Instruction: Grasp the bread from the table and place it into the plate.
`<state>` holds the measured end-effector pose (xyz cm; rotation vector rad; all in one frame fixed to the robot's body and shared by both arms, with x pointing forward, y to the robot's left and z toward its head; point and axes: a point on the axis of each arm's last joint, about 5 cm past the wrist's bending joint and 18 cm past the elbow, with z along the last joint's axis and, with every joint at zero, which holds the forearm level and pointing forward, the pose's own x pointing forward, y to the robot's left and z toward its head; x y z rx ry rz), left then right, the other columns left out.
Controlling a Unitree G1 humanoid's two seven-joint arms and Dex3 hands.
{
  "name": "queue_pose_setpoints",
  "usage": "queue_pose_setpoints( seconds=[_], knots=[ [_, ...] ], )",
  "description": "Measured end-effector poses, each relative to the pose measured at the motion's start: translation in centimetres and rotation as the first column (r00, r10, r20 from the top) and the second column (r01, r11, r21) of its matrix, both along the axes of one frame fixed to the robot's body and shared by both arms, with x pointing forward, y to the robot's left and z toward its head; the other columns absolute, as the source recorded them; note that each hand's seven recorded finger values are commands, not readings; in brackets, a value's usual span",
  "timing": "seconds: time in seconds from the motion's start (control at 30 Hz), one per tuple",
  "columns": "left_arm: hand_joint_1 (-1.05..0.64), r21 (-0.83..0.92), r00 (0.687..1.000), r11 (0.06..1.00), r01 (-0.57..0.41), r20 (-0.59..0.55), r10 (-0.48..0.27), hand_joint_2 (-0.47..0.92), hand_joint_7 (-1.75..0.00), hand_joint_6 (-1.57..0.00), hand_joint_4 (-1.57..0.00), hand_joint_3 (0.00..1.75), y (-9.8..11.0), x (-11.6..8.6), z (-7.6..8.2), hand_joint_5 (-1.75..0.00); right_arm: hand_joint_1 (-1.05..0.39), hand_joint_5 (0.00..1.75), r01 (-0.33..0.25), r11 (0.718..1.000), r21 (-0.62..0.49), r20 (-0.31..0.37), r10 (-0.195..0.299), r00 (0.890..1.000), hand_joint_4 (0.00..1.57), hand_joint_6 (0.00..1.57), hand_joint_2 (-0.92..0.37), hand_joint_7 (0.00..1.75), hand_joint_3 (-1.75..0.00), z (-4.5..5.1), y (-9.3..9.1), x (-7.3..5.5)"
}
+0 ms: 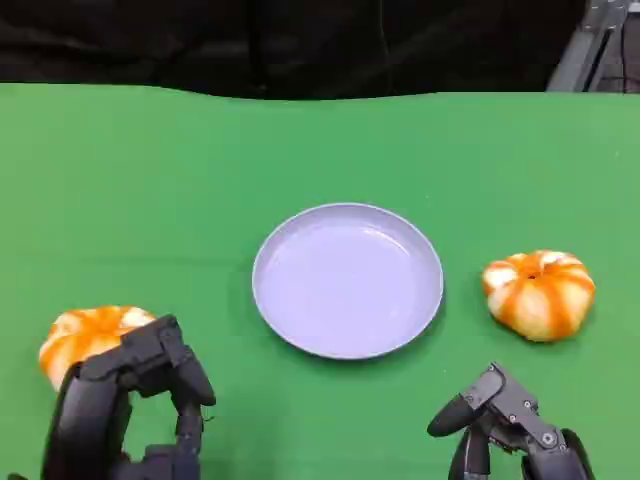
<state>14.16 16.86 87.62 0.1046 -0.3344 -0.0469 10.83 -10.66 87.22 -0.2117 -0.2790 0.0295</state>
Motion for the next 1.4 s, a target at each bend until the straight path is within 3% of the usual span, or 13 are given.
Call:
queue_pose_setpoints(
  seconds=[0.5, 0.57, 0.67, 0.7, 0.73, 0.83, 0.9, 0.97, 1.1, 1.4],
  knots=[
    [-0.06, 0.003, 1.0, 1.0, -0.001, 0.003, 0.001, 0.18, -1.62, -0.86, -0.92, 1.73, 0.1, 0.0, 0.0, -1.75, -0.11, 1.75, -0.013, 1.0, 0.005, -0.005, 0.013, 1.0, 0.76, 0.39, -0.73, 1.75, -1.38, 0.0, 0.1, 0.0],
    [-0.09, 0.004, 1.0, 1.0, -0.003, 0.003, 0.003, 0.27, -1.36, -0.77, -0.79, 1.5, 0.1, 0.0, 0.0, -1.51, -0.11, 1.75, -0.013, 1.0, 0.004, -0.005, 0.013, 1.0, 0.78, 0.39, -0.73, 1.75, -1.4, 0.0, 0.1, 0.0],
    [-0.12, 0.012, 1.0, 1.0, -0.007, -0.004, 0.007, 0.37, -1.11, -0.68, -0.66, 1.24, 0.0, 0.0, 0.0, -1.33, -0.11, 1.75, -0.012, 1.0, 0.004, -0.005, 0.012, 1.0, 0.79, 0.39, -0.72, 1.75, -1.4, 0.02, 0.1, -0.1],
    [-0.16, 0.021, 1.0, 1.0, -0.008, -0.009, 0.008, 0.42, -1.02, -0.63, -0.61, 1.08, 0.0, 0.0, 0.0, -1.28, -0.11, 1.75, -0.012, 1.0, 0.004, -0.005, 0.012, 1.0, 0.78, 0.39, -0.72, 1.75, -1.4, 0.02, 0.1, 0.0],
    [-0.23, 0.039, 1.0, 0.999, -0.018, -0.013, 0.019, 0.54, -0.92, -0.57, -0.55, 0.8, 0.0, 0.0, -0.1, -1.22, -0.11, 1.75, -0.011, 1.0, 0.002, -0.004, 0.011, 1.0, 0.77, 0.39, -0.72, 1.75, -1.39, 0.02, 0.1, 0.0],
    [-0.37, 0.146, 0.997, 0.987, -0.067, -0.014, 0.07, 0.74, -0.72, -0.46, -0.38, 0.33, 0.3, 0.0, -0.1, -1.16, -0.11, 1.75, -0.008, 1.0, -0.001, -0.004, 0.008, 1.0, 0.77, 0.39, -0.72, 1.75, -1.39, 0.01, 0.0, 0.0],
    [-0.45, 0.223, 0.995, 0.971, -0.089, -0.021, 0.096, 0.82, -0.61, -0.42, -0.3, 0.15, 0.7, 0.1, 0.0, -1.11, -0.11, 1.75, -0.008, 1.0, -0.001, -0.004, 0.008, 1.0, 0.77, 0.39, -0.72, 1.75, -1.38, 0.02, 0.0, 0.0],
    [-0.49, 0.332, 0.992, 0.937, -0.104, -0.027, 0.12, 0.85, -0.48, -0.42, -0.25, 0.05, 1.1, 0.2, 0.2, -1.0, -0.11, 1.75, -0.006, 1.0, -0.006, -0.001, 0.006, 1.0, 0.77, 0.39, -0.71, 1.75, -1.38, 0.06, 0.0, 0.0],
    [-0.54, 0.534, 0.988, 0.836, -0.128, -0.009, 0.157, 0.87, -0.31, -0.38, -0.14, 0.01, 1.7, 0.6, 1.1, -0.85, -0.11, 1.75, -0.002, 1.0, -0.011, 0.001, 0.002, 1.0, 0.76, 0.39, -0.71, 1.75, -1.37, 0.13, -0.1, 0.0],
    [-0.55, 0.883, 0.969, 0.455, -0.113, -0.003, 0.246, 0.82, -0.14, -0.33, 0.0, 0.0, 3.2, 2.2, 2.9, -0.73, -0.1, 1.75, -0.003, 1.0, -0.016, -0.007, 0.003, 1.0, 0.75, 0.38, -0.73, 1.75, -1.37, 0.16, 0.1, 0.0]
  ],
)
